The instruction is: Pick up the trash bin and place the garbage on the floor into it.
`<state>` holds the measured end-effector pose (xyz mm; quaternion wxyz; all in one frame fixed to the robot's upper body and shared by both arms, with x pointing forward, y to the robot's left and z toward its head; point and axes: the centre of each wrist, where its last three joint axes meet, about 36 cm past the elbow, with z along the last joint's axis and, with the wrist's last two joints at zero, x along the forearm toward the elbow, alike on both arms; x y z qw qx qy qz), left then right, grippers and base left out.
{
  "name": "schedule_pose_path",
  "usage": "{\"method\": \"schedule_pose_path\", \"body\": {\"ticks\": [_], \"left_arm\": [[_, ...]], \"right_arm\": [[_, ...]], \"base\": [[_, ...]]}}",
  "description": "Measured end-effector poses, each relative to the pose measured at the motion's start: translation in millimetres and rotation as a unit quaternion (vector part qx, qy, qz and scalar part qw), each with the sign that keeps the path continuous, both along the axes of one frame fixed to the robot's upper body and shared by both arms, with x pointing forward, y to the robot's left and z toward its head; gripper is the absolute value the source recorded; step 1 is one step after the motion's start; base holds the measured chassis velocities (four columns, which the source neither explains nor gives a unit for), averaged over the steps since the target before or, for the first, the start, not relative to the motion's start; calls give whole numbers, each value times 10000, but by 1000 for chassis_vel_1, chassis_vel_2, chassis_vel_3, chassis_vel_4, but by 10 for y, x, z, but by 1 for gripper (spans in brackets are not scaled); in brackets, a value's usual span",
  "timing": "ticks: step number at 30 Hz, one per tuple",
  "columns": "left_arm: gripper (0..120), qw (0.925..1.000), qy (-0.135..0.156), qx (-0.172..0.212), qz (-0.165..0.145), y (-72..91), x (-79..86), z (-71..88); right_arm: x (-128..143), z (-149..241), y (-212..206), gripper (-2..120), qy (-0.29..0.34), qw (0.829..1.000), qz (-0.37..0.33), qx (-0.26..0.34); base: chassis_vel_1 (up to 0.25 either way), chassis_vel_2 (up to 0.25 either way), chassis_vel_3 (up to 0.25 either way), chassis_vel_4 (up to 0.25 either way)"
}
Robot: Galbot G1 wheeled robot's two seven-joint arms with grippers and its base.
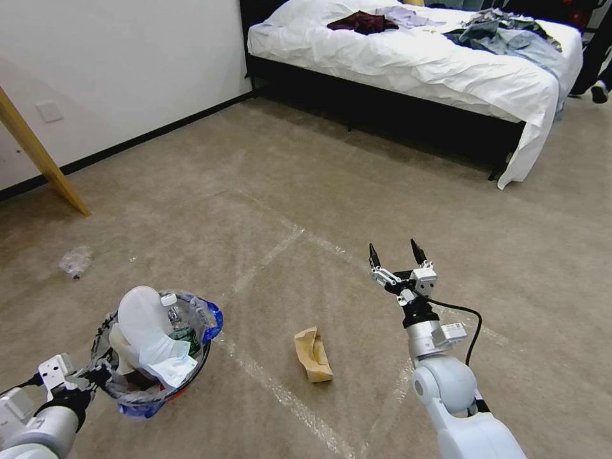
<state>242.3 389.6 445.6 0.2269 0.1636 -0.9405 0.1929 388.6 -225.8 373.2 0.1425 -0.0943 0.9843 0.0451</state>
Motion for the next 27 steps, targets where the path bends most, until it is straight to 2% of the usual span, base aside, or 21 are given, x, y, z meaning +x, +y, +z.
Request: {"method": "schedule_pose_path", "body": {"ticks": [11, 16, 17, 18, 20, 21, 22, 23, 24, 26, 27], "left_arm": [[1, 10000, 8, -14, 25, 21, 20, -33], [1, 10000, 13, -2, 19, 17, 11, -26], [1, 10000, 6, -1, 16, 10, 8, -20], [1, 10000, 6, -1, 16, 10, 8, -20], [1, 10000, 5, 12, 14, 2, 5, -12], [1, 10000, 3, 16, 14, -2, 1, -6], [1, 10000, 3, 16, 14, -2, 1, -6], [1, 10000, 7, 20, 14, -5, -4, -3], [1, 10000, 7, 20, 14, -5, -4, -3], [1, 10000, 14, 21, 20, -10, -10, -6], [1, 10000, 14, 21, 20, -10, -10, -6]], "right_arm": [[25, 36, -1, 100, 79, 9999, 18, -113], [32, 131, 56, 100, 380, 9992, 52, -123], [28, 189, 132, 100, 764, 9970, 105, 34], [28, 189, 132, 100, 764, 9970, 105, 34], [31, 323, 232, 100, 1559, 9875, 120, 178], [43, 473, 267, 100, 2294, 9732, 118, 125], [43, 473, 267, 100, 2294, 9732, 118, 125], [60, 567, 274, 100, 2795, 9601, 104, 33], [60, 567, 274, 100, 2795, 9601, 104, 33], [113, 680, 330, 100, 3744, 9271, 172, 15], [113, 680, 330, 100, 3744, 9271, 172, 15]], "base": [[0, 0, 0, 0], [0, 0, 0, 0], [0, 0, 0, 0], [0, 0, 0, 0], [0, 0, 0, 0], [0, 0, 0, 0], [0, 0, 0, 0], [0, 0, 0, 0], [0, 0, 0, 0], [0, 0, 0, 0], [0, 0, 0, 0]]}}
